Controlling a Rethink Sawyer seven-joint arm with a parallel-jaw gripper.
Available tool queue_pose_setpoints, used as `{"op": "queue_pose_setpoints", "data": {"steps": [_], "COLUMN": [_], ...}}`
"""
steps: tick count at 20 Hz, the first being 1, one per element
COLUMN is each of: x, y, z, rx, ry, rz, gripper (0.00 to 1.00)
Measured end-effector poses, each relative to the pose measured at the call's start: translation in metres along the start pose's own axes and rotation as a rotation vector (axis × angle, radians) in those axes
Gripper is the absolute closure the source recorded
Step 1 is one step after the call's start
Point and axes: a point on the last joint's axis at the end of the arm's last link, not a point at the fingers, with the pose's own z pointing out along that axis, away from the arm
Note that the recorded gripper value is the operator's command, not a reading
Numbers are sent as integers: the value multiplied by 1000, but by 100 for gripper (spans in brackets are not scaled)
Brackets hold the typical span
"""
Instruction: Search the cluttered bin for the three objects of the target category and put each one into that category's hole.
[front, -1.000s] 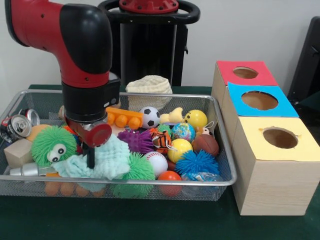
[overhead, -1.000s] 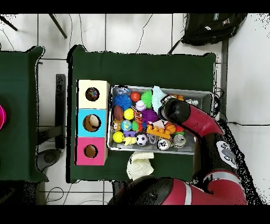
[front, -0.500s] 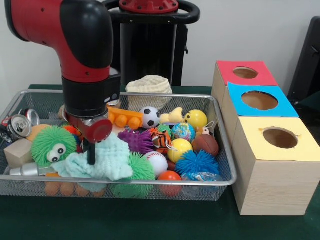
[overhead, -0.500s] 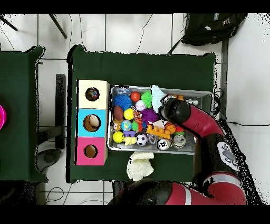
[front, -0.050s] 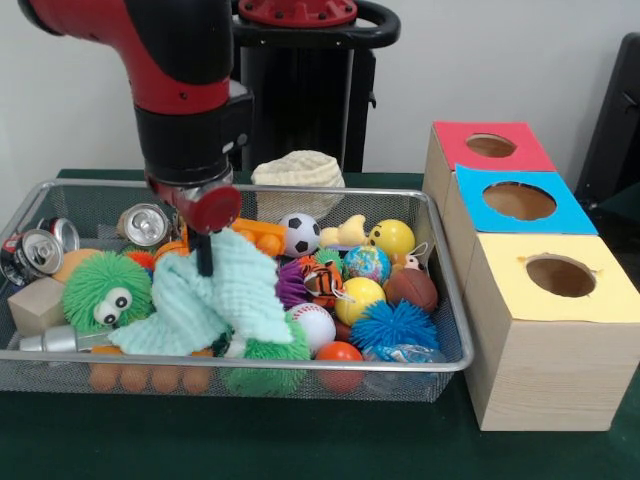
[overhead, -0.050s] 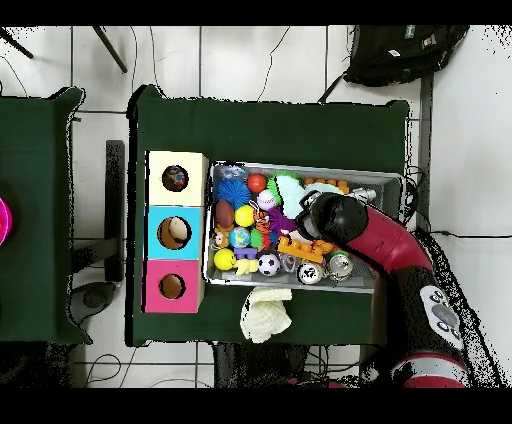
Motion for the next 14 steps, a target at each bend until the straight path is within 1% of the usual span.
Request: {"op": "queue_pose_setpoints", "data": {"steps": [1, 5, 7, 9, 11, 14], "x": [3, 14, 17, 27, 31, 40], "y": [-1, 3, 5, 11, 15, 26], "z": [-5, -24, -28, -36, -40, -50], "rx": [4, 6, 5, 2, 0, -9], "ry": [15, 49, 53, 58, 62, 68], "rz": [3, 6, 3, -5, -9, -16], "gripper": [100, 100, 100, 100, 100, 100]}}
